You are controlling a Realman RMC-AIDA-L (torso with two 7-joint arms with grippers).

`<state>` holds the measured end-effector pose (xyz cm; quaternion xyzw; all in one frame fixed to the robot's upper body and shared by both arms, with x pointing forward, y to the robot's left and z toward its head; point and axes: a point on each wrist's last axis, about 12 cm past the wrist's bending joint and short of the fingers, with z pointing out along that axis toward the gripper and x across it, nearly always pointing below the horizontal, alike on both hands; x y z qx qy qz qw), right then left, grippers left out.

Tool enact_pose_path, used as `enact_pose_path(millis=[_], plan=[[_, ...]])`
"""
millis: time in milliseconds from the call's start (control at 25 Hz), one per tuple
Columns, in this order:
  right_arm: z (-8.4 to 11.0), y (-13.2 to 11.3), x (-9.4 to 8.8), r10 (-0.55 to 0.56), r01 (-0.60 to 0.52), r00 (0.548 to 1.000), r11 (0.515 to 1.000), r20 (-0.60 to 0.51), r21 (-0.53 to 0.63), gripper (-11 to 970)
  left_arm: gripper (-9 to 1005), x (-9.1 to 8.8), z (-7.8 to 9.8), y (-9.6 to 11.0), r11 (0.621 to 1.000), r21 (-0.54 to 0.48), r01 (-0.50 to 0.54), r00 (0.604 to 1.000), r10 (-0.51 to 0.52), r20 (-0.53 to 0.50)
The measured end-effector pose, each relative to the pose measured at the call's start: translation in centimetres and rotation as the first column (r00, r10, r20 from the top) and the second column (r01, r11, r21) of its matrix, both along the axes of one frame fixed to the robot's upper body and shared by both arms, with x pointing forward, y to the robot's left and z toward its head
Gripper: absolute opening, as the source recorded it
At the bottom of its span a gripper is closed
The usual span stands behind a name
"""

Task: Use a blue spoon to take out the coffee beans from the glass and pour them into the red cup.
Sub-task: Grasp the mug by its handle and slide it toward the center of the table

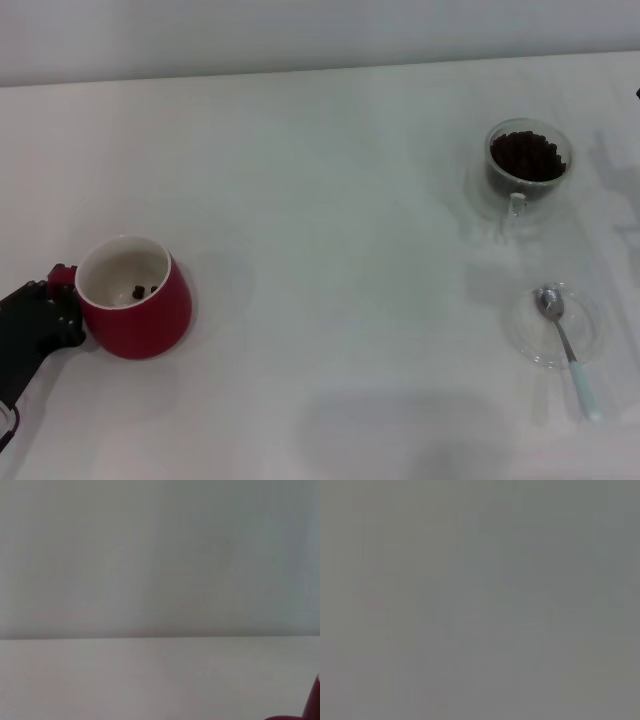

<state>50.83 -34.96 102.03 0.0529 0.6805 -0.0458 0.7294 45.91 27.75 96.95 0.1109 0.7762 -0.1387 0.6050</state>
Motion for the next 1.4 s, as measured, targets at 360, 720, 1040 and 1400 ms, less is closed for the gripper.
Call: enact_pose_path(millis=[360,720,1040,1400], plan=[[-0.1,-0.1,-0.2,-0.001,0.001,1.000,1.000,-0.001,-0.001,872,113,0.1,0.1,-0.3,1.000,-0.013,0.001,1.000,-0.001,0.006],[-0.1,0.1,-0.1,0.006,-0.006,1.000,1.000,-0.002,-0.002,871,123,2.2,1.0,-1.4,0.999,-0.012,0.038,0.998,-0.038,0.039],[-0.1,0.0,-0.3,0.007,-0.007,1.000,1.000,0.003,-0.004,871,131,3.3,1.4,-2.5,0.998,-0.010,0.069,0.997,-0.068,0.038],[0.1,0.2,0.0,0.014,-0.014,1.000,1.000,0.007,-0.003,871,141,4.4,1.5,-5.1,0.991,-0.026,0.130,0.992,-0.129,0.005]])
